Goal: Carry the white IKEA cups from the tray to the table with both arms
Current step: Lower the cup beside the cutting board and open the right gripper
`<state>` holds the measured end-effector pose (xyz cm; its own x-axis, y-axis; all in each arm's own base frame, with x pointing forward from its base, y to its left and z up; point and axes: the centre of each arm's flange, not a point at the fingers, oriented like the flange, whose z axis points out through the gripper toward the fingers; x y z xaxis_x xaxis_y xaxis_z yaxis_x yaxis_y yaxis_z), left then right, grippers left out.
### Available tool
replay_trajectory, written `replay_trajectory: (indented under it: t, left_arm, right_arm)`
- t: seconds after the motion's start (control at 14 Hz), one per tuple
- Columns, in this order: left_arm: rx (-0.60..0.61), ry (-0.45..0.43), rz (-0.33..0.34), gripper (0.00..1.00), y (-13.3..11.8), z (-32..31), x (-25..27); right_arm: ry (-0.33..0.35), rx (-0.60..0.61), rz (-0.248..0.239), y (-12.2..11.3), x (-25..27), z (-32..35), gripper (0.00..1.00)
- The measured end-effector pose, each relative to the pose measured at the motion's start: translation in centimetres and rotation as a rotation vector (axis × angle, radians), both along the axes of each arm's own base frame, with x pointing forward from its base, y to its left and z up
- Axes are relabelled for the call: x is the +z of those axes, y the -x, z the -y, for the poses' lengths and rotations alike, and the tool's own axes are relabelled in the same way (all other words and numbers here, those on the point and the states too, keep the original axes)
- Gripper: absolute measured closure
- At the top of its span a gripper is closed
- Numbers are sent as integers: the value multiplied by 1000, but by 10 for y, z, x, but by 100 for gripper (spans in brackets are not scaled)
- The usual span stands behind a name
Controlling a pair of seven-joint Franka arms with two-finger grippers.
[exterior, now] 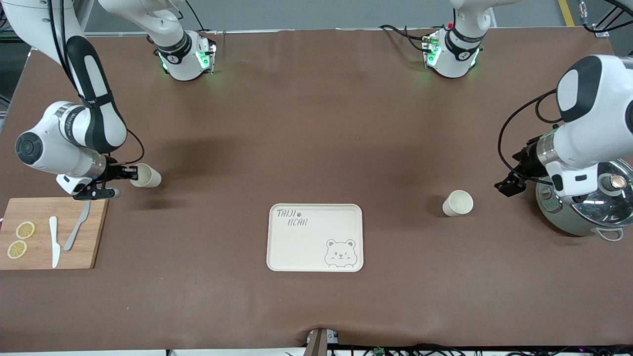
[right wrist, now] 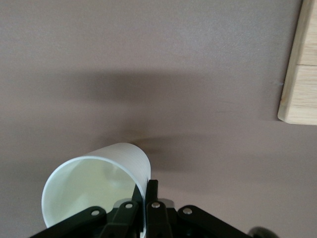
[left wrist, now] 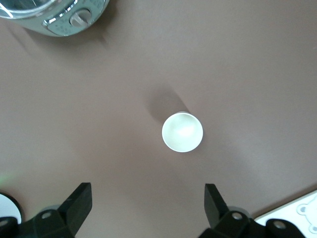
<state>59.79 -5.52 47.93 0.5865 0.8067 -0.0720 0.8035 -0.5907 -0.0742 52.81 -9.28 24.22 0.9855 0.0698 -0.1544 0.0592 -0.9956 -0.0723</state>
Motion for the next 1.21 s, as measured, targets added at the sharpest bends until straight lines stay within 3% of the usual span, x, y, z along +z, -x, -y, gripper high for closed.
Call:
replay_trajectory:
  t: [0.29, 0.64, 0.79, 1.0, 1.21]
  left_arm:
    - [-70, -4, 9, 0, 10, 0, 23]
    - [-253, 8, 16, 0, 15, -3, 33]
    - [-307, 11, 31, 0, 15, -2, 41]
    - [-412, 18, 47, 0, 14, -1, 49]
    - [-530, 26, 60, 0, 13, 0, 54]
  right_arm:
    - [20, 3, 36, 4, -8, 2, 97]
    - [23, 24, 31, 7, -15, 6, 97]
    - [13, 24, 5, 9, -15, 6, 94]
    - [-22, 33, -87, 13, -15, 2, 67]
    - [-39, 47, -102, -6, 9, 0, 37]
